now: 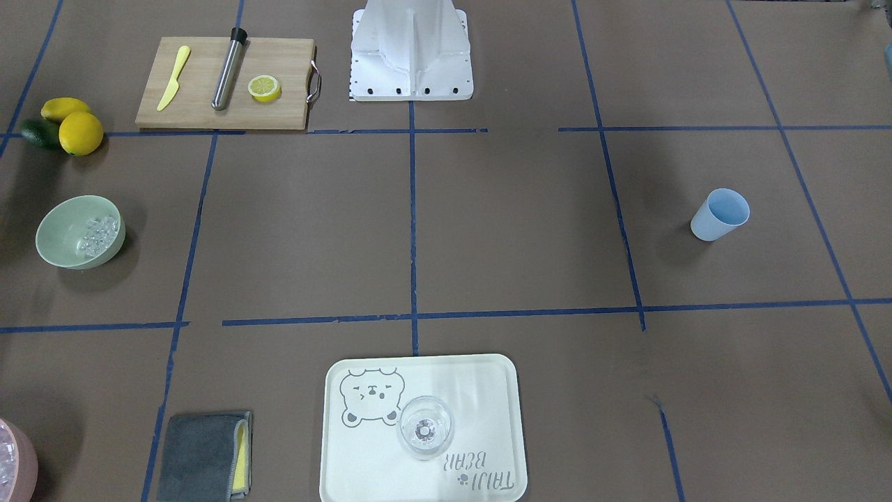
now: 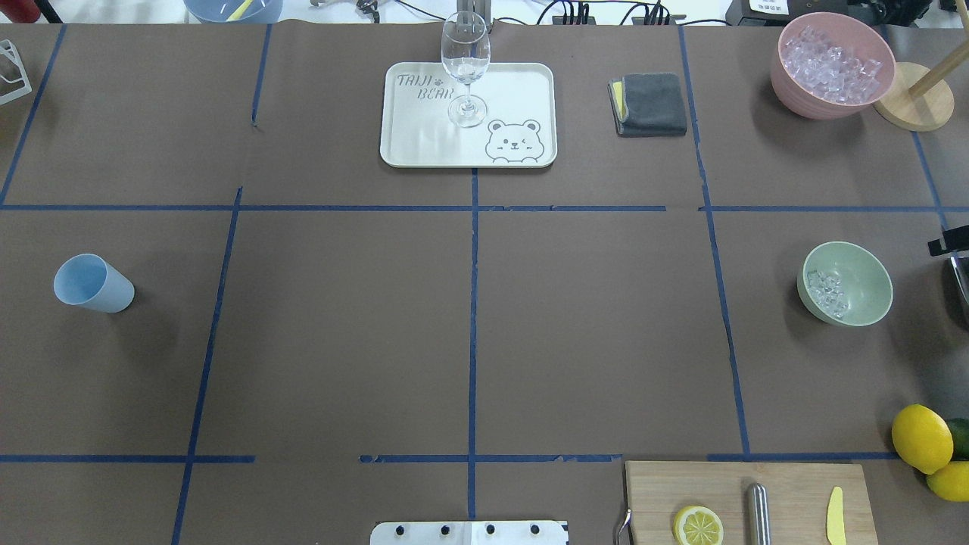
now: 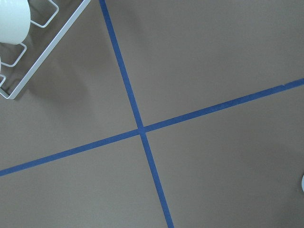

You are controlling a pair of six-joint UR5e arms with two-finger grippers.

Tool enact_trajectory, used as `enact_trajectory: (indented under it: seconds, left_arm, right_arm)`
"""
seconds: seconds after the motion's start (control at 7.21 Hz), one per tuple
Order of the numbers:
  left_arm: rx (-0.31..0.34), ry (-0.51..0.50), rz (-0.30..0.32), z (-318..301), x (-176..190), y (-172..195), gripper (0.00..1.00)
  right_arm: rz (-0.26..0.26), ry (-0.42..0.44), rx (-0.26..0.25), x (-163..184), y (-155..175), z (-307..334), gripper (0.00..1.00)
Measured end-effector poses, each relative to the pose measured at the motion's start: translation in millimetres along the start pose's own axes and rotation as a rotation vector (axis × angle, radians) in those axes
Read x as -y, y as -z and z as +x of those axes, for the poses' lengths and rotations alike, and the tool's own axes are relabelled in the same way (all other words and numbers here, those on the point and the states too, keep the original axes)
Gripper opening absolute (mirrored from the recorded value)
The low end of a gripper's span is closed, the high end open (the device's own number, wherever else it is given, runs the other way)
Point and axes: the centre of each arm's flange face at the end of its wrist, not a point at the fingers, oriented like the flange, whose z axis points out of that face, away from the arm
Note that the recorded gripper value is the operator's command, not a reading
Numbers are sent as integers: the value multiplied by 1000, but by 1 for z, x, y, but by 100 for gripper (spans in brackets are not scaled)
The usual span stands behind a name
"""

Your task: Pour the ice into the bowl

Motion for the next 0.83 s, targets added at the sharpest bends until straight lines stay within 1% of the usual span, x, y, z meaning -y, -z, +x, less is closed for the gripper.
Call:
enact_trajectory:
  seconds: [0.14, 0.28, 0.55, 0.83]
  left_arm:
    - [0, 0, 0, 0, 0, 0, 100]
    - [0, 1, -1, 0, 0, 0, 100]
    - [-5, 3, -2, -1, -1, -1, 100]
    - [-37, 7, -3, 0, -3, -3, 100]
  right_arm:
    - [-18, 38, -34, 6, 23, 20, 100]
    - [-34, 65, -57, 14, 47, 33, 100]
    - [-62, 97, -71, 19, 91, 53, 100]
    - [-85, 99, -74, 9, 130, 63, 100]
